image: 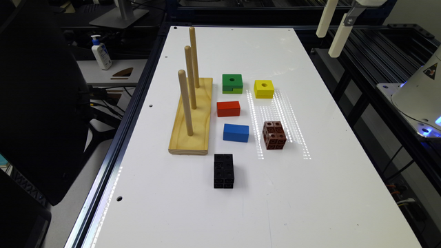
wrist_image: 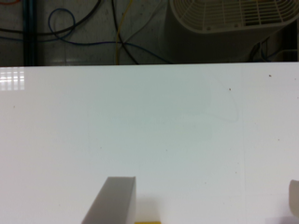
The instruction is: Pick up narrow blue stick.
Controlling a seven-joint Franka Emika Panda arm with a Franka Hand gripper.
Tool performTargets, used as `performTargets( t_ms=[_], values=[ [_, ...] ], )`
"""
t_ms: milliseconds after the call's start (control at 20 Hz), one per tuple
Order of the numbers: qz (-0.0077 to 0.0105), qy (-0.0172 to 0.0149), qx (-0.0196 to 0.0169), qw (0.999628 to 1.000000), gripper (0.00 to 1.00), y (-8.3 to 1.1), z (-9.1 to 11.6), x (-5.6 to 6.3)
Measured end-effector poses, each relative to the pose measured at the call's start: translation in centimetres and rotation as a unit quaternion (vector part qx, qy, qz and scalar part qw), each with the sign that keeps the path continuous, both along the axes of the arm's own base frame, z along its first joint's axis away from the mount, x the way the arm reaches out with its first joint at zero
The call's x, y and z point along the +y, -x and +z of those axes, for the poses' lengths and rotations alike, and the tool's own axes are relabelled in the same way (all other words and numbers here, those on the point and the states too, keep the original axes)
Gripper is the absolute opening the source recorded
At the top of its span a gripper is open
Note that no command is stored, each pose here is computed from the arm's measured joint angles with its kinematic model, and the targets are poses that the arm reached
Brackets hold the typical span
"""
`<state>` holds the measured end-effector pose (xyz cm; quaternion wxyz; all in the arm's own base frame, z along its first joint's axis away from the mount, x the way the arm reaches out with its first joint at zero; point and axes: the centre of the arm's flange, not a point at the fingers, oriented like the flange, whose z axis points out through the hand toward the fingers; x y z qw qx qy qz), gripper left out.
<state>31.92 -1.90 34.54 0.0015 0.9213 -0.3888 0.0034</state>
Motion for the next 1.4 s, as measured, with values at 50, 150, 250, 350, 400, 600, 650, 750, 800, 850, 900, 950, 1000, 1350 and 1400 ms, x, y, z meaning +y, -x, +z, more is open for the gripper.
performTargets(
  t_ms=[50,150,250,350,400,600,650,750,800,850,900,950,1000,1350,1400],
  values=[
    [0.0,0.0,0.0,1.0,1.0,0.0,0.0,0.0],
    [0.0002,0.0001,0.0,1.0,1.0,0.0,0.0,0.0],
    [0.0003,0.0002,0.0,1.0,1.0,0.01,0.0,0.0],
    [0.0014,0.0004,-0.0003,0.999999,1.0,0.0,0.0,0.1],
    [0.0021,0.0007,-0.0005,0.999997,1.0,0.0,0.0,0.2],
    [0.0052,0.0014,-0.0029,0.999981,1.0,-0.05,0.2,0.4],
    [0.0058,0.0014,-0.0038,0.999975,1.0,-0.07,0.2,0.4],
    [0.0072,0.0012,-0.0058,0.999957,1.0,-0.15,0.3,0.6],
    [0.0078,0.0009,-0.0076,0.99994,1.0,-0.2,0.4,0.7],
    [0.0084,0.0005,-0.0095,0.99992,1.0,-0.26,0.4,0.8],
    [0.0093,0.0005,-0.0114,0.999892,1.0,-0.32,0.5,1.0],
    [0.01,0.0004,-0.0138,0.999855,1.0,-0.4,0.6,1.2],
    [0.0106,0.0005,-0.0164,0.99981,1.0,-0.49,0.6,1.4],
    [0.013,-0.0007,-0.0268,0.999555,1.0,-2.22,0.7,2.3],
    [0.013,-0.0008,-0.0262,0.999572,1.0,-2.69,0.7,2.5]
  ],
)
